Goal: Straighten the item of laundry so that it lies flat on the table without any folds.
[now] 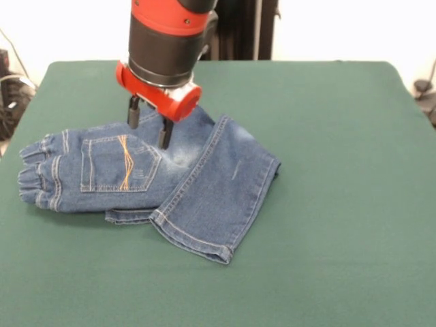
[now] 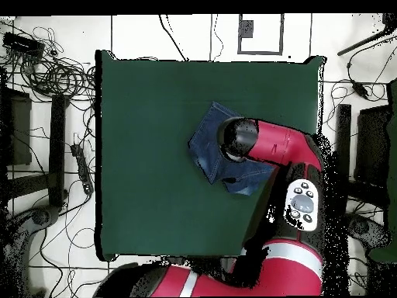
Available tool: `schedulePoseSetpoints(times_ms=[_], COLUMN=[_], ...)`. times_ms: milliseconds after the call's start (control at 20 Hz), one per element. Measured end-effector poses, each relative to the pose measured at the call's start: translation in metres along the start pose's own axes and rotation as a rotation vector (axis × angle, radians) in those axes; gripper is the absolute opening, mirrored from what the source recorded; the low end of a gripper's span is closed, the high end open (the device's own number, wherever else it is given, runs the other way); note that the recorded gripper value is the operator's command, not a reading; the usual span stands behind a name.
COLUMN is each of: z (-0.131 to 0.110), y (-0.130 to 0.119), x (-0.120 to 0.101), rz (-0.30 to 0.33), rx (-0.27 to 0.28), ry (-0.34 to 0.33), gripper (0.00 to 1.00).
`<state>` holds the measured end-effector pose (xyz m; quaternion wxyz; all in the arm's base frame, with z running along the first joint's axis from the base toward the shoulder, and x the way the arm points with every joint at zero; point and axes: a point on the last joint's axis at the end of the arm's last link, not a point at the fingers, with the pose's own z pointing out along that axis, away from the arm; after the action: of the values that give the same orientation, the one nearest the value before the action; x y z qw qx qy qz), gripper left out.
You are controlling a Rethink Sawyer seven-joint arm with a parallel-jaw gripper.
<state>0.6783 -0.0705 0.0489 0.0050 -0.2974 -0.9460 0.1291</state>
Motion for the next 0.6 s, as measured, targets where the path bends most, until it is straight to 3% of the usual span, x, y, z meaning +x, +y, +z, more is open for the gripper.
schedulePoseSetpoints(times_ms=[600], z=[-0.011], y=[0.009], x=[-0.017], rz=[0.058], rx=[-0.045], ry=[-0.009], gripper=[1.0])
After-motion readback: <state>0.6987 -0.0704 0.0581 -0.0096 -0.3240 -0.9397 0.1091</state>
